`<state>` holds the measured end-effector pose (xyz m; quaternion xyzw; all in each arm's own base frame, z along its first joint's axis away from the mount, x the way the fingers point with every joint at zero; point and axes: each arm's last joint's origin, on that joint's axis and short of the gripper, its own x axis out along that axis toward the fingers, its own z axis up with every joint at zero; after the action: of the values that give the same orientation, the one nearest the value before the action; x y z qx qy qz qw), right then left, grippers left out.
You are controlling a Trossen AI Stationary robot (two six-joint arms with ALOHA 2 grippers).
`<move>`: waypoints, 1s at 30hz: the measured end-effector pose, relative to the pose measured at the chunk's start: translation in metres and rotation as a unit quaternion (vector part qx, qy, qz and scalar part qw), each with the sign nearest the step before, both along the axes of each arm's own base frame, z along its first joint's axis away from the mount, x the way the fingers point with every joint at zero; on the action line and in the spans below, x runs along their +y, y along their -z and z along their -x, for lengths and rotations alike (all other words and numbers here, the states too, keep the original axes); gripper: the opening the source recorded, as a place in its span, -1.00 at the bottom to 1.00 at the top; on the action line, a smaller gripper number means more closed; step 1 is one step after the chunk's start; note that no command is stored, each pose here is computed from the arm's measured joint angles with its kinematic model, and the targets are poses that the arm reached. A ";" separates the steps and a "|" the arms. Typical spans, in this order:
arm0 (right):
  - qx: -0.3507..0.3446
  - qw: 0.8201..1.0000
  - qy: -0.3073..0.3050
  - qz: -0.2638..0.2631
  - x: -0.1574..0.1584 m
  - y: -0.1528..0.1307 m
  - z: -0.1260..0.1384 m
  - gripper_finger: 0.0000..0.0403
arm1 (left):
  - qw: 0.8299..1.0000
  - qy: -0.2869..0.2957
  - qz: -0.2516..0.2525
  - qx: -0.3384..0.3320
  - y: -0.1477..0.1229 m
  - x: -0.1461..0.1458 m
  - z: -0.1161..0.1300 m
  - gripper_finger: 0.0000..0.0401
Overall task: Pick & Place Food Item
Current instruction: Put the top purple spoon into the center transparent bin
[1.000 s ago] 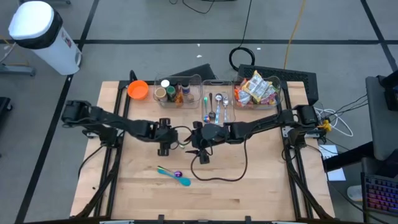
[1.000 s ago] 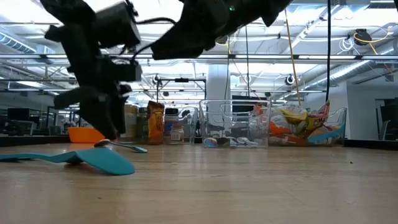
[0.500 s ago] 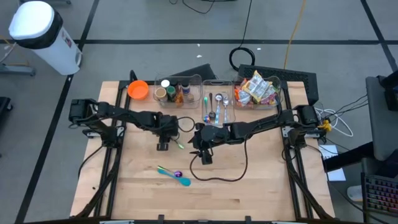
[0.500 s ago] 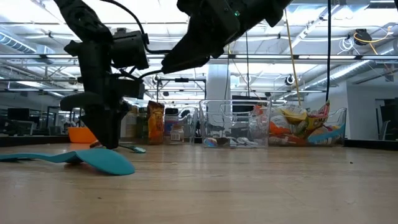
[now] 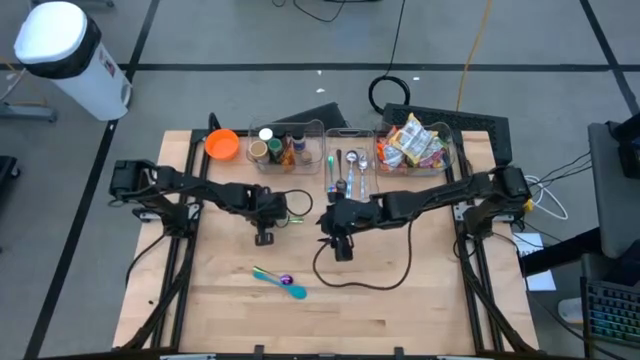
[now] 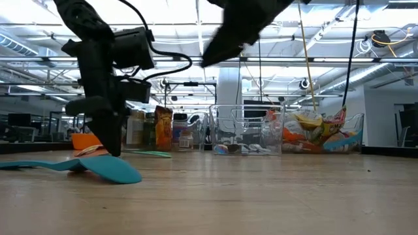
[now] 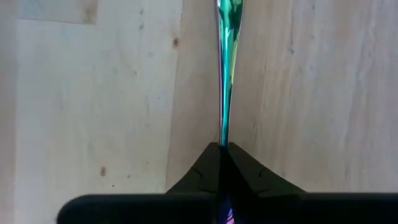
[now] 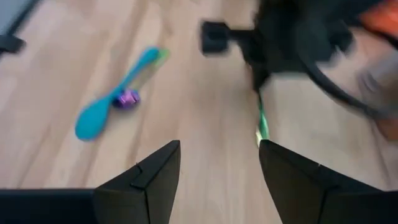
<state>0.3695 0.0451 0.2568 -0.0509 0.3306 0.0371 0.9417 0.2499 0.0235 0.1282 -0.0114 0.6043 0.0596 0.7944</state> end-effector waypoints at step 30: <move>-0.405 0.904 0.132 -0.044 -0.029 0.026 0.081 0.04 | 0.850 -0.010 -0.276 -0.448 -0.106 -0.059 -0.037 -0.96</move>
<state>0.2888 0.0160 0.2311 0.0243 -0.0777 -0.0967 0.9920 0.2871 -0.0355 0.2339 0.1766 0.1416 0.2201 0.9488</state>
